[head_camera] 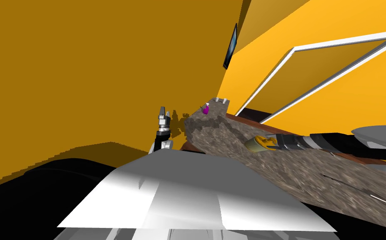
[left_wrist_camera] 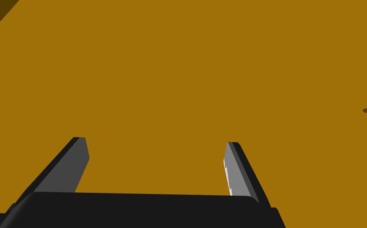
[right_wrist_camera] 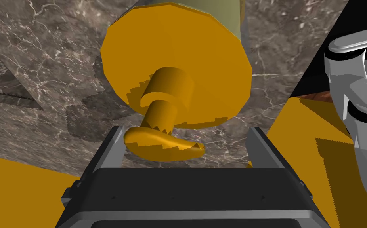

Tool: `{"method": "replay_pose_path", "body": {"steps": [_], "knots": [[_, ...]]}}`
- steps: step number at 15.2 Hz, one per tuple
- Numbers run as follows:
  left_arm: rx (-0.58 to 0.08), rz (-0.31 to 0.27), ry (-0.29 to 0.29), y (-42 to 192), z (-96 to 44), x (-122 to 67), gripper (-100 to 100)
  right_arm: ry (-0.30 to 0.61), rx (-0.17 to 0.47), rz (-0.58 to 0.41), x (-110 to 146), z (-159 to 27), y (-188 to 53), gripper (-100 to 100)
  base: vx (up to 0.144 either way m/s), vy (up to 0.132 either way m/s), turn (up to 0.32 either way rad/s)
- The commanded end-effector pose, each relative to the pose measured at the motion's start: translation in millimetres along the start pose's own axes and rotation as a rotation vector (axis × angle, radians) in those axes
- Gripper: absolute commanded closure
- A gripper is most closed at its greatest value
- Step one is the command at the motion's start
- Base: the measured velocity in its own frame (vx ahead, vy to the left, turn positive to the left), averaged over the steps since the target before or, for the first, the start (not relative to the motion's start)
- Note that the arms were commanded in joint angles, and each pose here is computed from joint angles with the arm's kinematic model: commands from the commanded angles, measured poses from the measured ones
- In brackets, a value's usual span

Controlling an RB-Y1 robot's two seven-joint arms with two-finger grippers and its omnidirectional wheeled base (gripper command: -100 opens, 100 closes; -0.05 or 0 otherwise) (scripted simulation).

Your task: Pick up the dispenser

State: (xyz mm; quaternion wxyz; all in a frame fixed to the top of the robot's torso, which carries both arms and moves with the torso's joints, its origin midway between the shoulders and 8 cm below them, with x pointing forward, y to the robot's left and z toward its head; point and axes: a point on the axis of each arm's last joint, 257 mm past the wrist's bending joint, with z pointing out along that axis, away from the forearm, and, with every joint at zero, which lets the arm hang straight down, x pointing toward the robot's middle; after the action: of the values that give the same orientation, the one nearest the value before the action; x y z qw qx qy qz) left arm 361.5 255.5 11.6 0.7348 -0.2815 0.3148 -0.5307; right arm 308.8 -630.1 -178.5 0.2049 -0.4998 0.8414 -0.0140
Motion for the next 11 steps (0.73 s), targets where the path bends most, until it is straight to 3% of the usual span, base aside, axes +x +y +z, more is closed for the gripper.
{"method": "replay_pose_path", "body": {"steps": [1,3,4,11], "knots": [[0.000,0.000,0.000,0.0,0.0,0.0,0,0.001,0.003,0.000,0.6,3.1,0.5,-100,0.005,0.006,-0.018],[0.000,0.000,0.000,0.0,0.0,0.0,0,0.001,0.002,0.000,0.6,2.1,0.3,-100,0.002,0.003,-0.007],[0.000,0.000,0.000,0.0,0.0,0.0,0,0.000,0.000,0.000,-0.1,-0.3,0.2,100,-0.004,-0.005,0.019],[0.000,0.000,0.000,0.0,0.0,0.0,0,-0.002,0.002,0.005,-0.4,-11.1,-1.8,100,-0.005,-0.006,0.017]]}}
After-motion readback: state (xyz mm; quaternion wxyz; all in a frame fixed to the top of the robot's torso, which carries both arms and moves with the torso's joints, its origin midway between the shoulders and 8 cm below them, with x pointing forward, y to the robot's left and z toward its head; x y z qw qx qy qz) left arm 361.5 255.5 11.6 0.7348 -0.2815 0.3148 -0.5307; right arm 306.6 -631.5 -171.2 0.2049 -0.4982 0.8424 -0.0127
